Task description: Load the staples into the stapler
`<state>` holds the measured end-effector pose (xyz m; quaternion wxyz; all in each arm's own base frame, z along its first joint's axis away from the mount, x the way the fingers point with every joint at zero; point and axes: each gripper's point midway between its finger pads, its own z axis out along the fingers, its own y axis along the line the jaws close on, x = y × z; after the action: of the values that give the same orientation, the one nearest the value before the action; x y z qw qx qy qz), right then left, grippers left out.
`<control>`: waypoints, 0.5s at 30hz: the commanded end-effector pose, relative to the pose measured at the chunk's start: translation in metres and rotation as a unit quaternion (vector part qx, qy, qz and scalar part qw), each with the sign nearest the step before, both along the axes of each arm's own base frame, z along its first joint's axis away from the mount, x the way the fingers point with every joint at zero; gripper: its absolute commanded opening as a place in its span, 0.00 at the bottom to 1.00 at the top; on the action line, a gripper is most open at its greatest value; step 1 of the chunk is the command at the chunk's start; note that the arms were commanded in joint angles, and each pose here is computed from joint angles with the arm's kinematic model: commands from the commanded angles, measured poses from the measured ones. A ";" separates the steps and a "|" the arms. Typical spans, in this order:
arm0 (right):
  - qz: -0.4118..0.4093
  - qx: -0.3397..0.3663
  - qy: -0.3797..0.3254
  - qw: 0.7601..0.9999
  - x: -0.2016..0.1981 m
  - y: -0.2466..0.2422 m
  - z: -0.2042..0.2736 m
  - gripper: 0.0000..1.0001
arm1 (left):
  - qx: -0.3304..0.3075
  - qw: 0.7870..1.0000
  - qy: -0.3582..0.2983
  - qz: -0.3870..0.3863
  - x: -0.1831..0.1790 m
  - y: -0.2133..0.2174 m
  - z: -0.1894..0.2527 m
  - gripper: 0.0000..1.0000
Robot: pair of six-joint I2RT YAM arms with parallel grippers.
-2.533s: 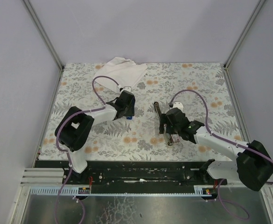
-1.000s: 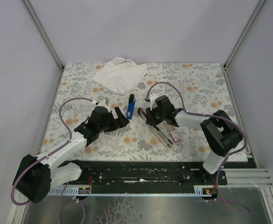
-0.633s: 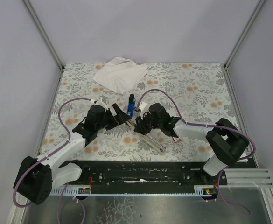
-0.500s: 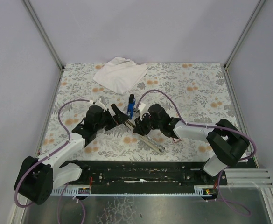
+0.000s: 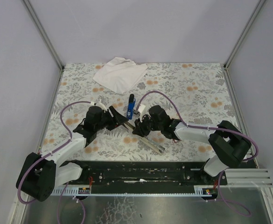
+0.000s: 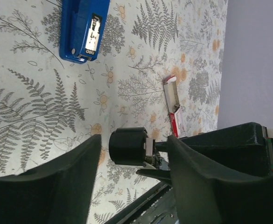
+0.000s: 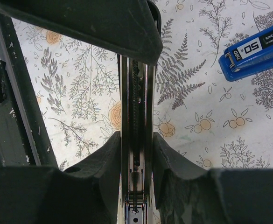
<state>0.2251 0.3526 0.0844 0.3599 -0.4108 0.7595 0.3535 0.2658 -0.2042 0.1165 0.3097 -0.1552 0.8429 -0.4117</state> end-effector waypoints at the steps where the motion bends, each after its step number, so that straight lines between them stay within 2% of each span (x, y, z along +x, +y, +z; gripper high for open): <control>1: 0.024 0.061 -0.053 0.996 0.001 0.016 0.045 0.01 | -0.032 0.999 -0.027 -0.014 0.006 -0.008 0.014 0.51; 5: 0.017 0.060 -0.055 0.996 0.003 0.016 0.045 0.02 | -0.034 0.999 -0.027 -0.023 0.003 -0.010 0.014 0.37; 8: -0.002 0.060 -0.053 0.997 0.007 0.014 0.048 0.09 | -0.027 0.999 -0.034 -0.023 0.002 -0.008 0.014 0.25; 9: -0.016 0.057 -0.051 0.997 0.010 0.012 0.049 0.17 | -0.023 0.999 -0.038 -0.022 0.003 -0.006 0.013 0.22; 11: -0.035 0.061 -0.047 0.996 0.012 0.008 0.055 0.45 | -0.009 0.998 -0.058 -0.022 0.004 -0.003 0.015 0.17; 13: -0.063 0.070 -0.044 0.995 0.013 0.001 0.063 0.67 | 0.006 0.997 -0.079 -0.022 0.005 0.001 0.018 0.15; 15: -0.105 0.077 -0.034 0.991 0.015 -0.011 0.071 0.81 | 0.024 0.995 -0.099 -0.022 0.006 0.005 0.020 0.14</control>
<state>0.2281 0.3498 0.1046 0.3843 -0.3804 0.7641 0.3518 0.2624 -0.2049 0.1187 0.3230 -0.1272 0.8386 -0.4199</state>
